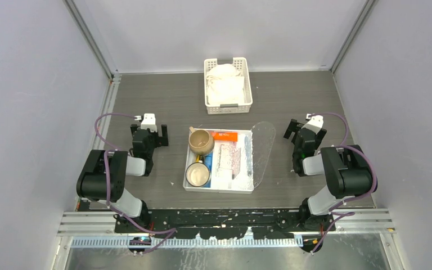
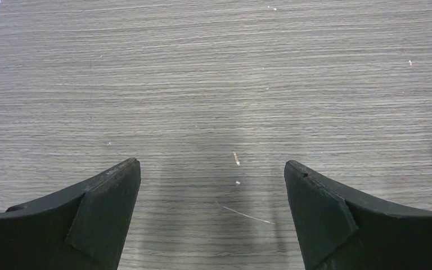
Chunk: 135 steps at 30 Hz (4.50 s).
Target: Prepare toiletry sets of a toothbrush and toothpaste on the tray
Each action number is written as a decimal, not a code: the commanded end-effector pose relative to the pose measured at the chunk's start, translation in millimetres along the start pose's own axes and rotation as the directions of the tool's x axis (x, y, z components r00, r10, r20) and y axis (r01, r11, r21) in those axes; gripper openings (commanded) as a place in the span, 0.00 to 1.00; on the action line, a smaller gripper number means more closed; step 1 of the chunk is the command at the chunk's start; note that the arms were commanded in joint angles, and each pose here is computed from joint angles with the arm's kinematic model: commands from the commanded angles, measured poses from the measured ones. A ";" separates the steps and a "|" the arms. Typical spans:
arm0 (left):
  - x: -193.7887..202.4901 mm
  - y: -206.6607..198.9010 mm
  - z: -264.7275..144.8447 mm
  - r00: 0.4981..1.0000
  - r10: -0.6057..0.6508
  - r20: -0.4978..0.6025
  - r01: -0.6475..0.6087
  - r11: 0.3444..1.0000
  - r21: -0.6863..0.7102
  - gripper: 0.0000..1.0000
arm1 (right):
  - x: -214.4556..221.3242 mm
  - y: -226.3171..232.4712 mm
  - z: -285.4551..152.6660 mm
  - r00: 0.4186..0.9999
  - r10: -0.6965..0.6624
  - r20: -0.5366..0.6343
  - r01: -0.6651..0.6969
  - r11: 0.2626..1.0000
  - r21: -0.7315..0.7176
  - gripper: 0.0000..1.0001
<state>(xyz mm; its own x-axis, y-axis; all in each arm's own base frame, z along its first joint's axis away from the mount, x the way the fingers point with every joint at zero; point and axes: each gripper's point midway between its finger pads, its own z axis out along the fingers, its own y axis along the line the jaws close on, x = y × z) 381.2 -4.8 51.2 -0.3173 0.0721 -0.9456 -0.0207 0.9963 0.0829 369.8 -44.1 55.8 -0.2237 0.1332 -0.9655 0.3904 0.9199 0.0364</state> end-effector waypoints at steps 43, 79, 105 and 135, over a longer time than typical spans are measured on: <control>-255.7 -85.0 -21.0 0.927 -0.374 -0.001 0.319 0.790 0.523 1.00 | -145.8 226.0 51.1 0.804 0.101 -0.586 -0.427 0.785 -0.450 1.00; -190.7 -82.1 -3.2 0.879 -0.426 -0.214 0.470 0.698 0.540 1.00 | -84.9 240.9 102.8 0.830 -0.145 -0.539 -0.053 0.941 -0.334 0.01; -185.5 -125.8 -39.1 0.918 -0.310 -0.247 0.397 0.720 0.569 1.00 | -84.5 69.2 113.4 0.677 0.702 -0.221 -0.638 0.710 0.299 0.01; -164.1 -123.3 -53.9 0.921 -0.279 -0.272 0.385 0.756 0.530 1.00 | -232.1 108.9 120.1 0.812 0.559 -0.167 -0.581 0.800 -0.147 1.00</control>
<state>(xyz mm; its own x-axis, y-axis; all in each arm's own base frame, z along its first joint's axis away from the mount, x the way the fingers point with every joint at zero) 390.2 -141.7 200.5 -0.5832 -0.2286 -0.7795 0.3482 0.7966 -0.4941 555.9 -86.3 150.8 -0.0095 0.7584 -0.6517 0.6618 0.4934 0.5645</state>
